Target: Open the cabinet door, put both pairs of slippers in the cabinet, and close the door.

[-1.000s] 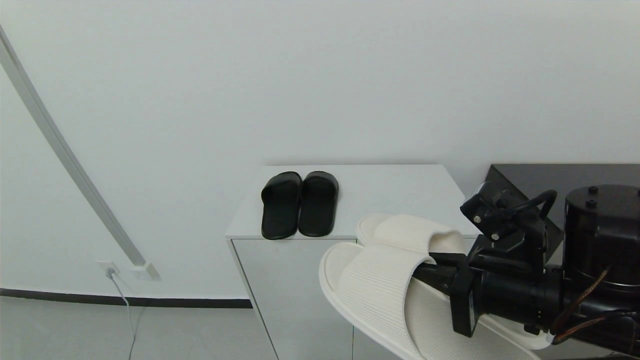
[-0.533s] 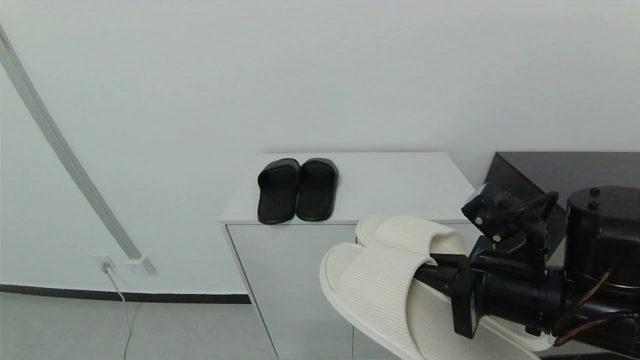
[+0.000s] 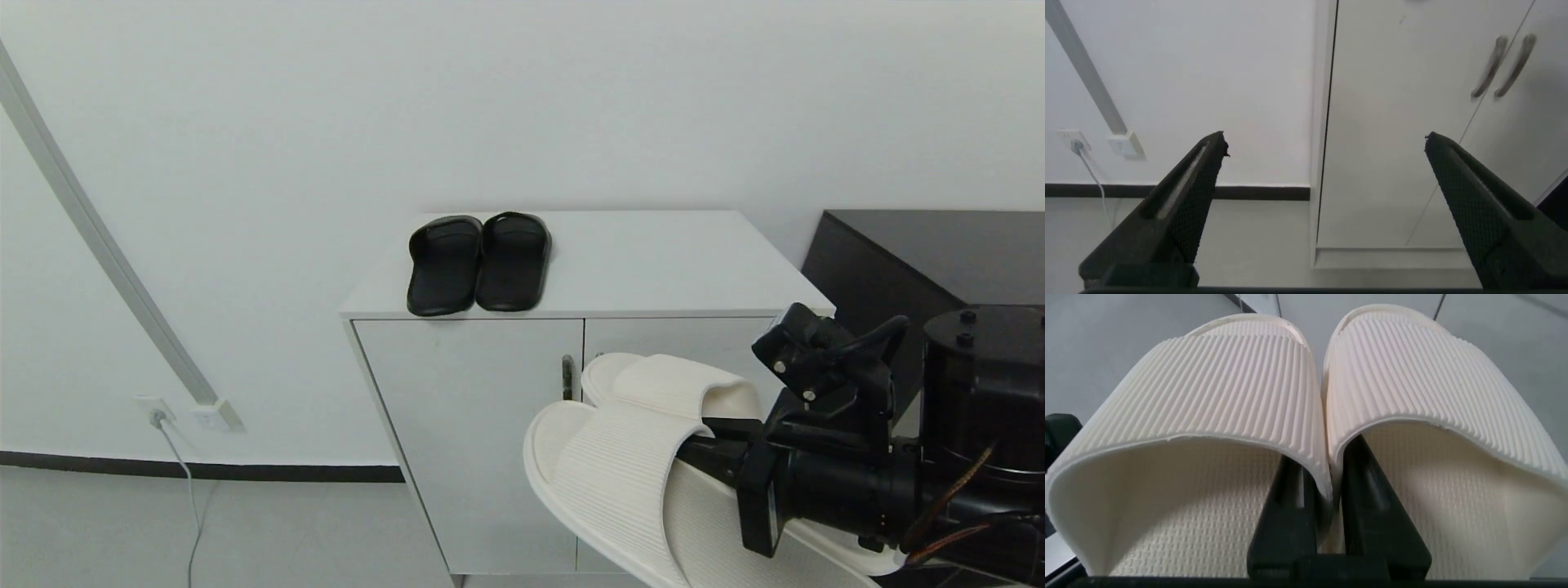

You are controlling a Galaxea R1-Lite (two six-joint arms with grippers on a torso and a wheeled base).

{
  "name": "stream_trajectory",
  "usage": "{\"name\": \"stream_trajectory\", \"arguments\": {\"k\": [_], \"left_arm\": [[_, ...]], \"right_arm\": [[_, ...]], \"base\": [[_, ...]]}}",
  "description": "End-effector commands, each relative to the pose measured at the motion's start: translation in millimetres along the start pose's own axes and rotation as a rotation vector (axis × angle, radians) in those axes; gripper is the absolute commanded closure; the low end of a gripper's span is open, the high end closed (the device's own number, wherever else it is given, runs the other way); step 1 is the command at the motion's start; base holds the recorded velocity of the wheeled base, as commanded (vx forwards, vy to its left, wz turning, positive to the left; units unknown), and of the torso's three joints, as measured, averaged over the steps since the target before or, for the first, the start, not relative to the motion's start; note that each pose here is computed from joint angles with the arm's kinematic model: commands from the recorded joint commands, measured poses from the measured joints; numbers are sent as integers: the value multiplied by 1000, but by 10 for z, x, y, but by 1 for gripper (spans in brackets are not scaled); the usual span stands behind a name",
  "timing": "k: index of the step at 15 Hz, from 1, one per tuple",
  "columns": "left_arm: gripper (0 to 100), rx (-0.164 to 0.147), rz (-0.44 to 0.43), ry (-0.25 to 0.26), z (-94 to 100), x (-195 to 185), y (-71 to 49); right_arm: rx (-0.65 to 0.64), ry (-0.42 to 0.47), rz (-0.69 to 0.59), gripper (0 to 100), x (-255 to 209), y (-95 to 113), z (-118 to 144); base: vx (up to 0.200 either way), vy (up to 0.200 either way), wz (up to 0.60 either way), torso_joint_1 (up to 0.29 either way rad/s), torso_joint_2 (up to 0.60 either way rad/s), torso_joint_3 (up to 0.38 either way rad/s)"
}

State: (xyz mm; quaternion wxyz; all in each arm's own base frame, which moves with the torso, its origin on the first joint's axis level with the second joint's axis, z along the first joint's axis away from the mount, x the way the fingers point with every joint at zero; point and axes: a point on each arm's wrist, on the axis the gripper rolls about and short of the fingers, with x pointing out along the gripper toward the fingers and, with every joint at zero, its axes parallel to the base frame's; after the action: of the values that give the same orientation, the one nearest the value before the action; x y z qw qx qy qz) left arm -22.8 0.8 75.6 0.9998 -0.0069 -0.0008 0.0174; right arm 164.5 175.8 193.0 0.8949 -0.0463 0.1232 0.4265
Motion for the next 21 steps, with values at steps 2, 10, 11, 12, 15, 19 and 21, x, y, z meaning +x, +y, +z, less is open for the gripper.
{"name": "stream_trajectory", "arguments": {"k": [2,10,11,12,15,19,21], "left_arm": [[0,0,0,0,0,0,0],[0,2,-1,1,-1,0,0],[0,3,0,3,-1,1,0],[0,3,10,0,0,0,2],[0,0,-7,9,3,5,-2],[0,3,34,1,1,-1,8],[0,21,49,-5,15,-3,10]], "right_arm": [[-1,3,-2,100,-8,-2,-13],[-22,21,3,100,-31,4,-70],[-21,24,3,100,-27,4,-77],[-21,29,5,100,-25,7,-89],[-23,31,5,100,-51,9,-107],[-25,32,6,100,-51,13,-108],[-35,32,9,100,-55,20,-110]], "base": [[0,0,0,-190,522,312],[0,0,0,-162,494,327],[0,0,0,-134,476,334],[0,0,0,-115,466,349],[0,0,0,-103,458,351],[0,0,0,-49,448,387],[0,0,0,-12,425,422]]}}
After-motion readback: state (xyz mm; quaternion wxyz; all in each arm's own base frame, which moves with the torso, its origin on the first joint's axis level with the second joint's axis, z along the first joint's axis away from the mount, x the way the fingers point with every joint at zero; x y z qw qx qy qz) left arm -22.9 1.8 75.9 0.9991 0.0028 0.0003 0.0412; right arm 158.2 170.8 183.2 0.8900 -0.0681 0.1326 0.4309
